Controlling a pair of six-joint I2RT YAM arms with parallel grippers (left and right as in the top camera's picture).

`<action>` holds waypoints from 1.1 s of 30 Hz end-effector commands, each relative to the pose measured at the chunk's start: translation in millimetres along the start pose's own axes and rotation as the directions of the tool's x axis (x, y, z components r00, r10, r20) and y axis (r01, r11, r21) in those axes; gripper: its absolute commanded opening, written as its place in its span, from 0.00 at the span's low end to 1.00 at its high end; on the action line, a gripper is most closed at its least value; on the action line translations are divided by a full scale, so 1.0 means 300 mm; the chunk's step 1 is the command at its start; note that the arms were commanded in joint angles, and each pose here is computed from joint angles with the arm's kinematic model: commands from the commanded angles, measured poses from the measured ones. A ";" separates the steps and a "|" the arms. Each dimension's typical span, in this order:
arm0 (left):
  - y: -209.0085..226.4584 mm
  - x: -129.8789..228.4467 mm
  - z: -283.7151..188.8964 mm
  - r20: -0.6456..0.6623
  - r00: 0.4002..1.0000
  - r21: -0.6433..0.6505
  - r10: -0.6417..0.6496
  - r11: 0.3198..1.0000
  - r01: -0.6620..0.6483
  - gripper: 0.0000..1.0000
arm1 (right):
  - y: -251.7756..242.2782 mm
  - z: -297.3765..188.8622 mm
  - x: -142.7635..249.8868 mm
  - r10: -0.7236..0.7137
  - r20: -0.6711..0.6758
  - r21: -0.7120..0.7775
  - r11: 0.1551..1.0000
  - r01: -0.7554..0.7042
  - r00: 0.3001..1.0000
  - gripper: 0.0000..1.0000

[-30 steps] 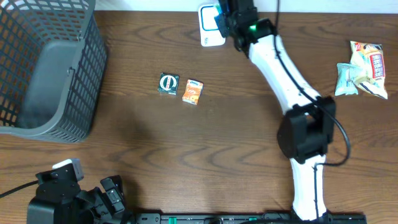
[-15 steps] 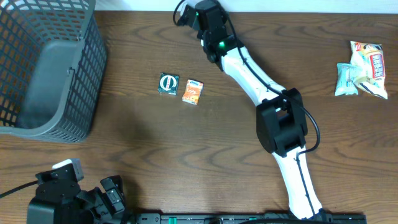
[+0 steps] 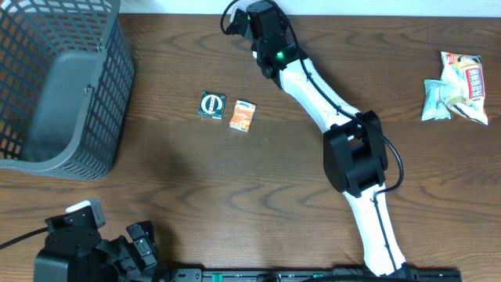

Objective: Scan the item barcode
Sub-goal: 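Hold the teal tissue pack beneath the white scanner, then carry the teal tissue pack to the right table edge and release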

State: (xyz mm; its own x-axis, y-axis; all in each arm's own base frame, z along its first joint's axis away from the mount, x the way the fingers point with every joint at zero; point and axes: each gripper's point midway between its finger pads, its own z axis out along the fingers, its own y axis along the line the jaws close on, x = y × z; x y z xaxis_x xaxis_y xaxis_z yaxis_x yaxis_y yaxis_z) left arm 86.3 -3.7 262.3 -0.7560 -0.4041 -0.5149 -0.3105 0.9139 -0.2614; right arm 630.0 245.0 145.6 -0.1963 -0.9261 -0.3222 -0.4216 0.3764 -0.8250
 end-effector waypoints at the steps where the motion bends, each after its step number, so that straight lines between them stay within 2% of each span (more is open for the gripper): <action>1: 0.004 -0.005 -0.002 0.009 1.000 -0.007 -0.012 1.000 0.012 0.98 | -0.171 -0.062 0.024 0.152 0.001 0.067 0.986 -0.152 0.988 0.01; 3: 0.004 -0.005 -0.002 0.009 1.000 -0.007 -0.012 1.000 0.012 0.98 | -0.241 -0.079 0.083 0.197 -0.025 0.080 0.978 -0.195 0.980 0.01; 6: 0.004 -0.005 -0.002 0.009 1.000 -0.007 -0.012 1.000 0.012 0.98 | -0.341 -0.098 0.259 0.294 -0.125 0.099 0.954 -0.283 0.947 0.01; 8: 0.004 -0.005 -0.002 0.009 1.000 -0.007 -0.012 1.000 0.012 0.98 | -0.379 -0.106 0.394 0.379 -0.206 0.119 0.925 -0.361 0.902 0.01; 13: 0.004 -0.005 -0.002 0.009 1.000 -0.007 -0.012 1.000 0.012 0.98 | -0.406 -0.130 0.837 0.585 -0.442 0.203 0.804 -0.559 0.680 0.01; 17: 0.004 -0.005 -0.002 0.009 1.000 -0.007 -0.012 1.000 0.012 0.98 | -0.399 -0.185 1.124 0.663 -0.559 0.280 0.716 -0.639 0.498 0.01; 21: 0.004 -0.005 -0.002 0.009 1.000 -0.007 -0.012 1.000 0.012 0.98 | -0.412 -0.238 1.322 0.679 -0.615 0.326 0.682 -0.654 0.401 0.01; 24: 0.004 -0.005 -0.002 0.009 1.000 -0.007 -0.012 1.000 0.012 0.98 | -0.424 -0.258 1.410 0.699 -0.618 0.348 0.653 -0.673 0.359 0.01; 28: 0.004 -0.005 -0.002 0.009 1.000 -0.007 -0.012 1.000 0.012 0.98 | -0.426 -0.266 1.474 0.723 -0.609 0.344 0.611 -0.713 0.326 0.21; 30: 0.004 -0.005 -0.002 0.009 1.000 -0.007 -0.012 1.000 0.012 0.98 | -0.431 -0.275 1.508 0.750 -0.597 0.382 0.576 -0.723 0.283 0.40; 33: 0.004 -0.005 -0.002 0.009 1.000 -0.007 -0.012 1.000 0.012 0.98 | -0.434 -0.291 1.550 0.796 -0.569 0.442 0.508 -0.739 0.207 0.40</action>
State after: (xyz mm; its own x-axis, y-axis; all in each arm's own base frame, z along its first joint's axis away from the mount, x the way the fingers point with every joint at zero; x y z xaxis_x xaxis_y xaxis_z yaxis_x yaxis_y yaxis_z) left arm 86.3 -3.7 262.4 -0.7557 -0.4045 -0.5150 -0.3107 0.9137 -0.2618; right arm 519.3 -225.5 137.4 -0.9126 0.0330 -0.4076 0.2284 0.8680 -0.4410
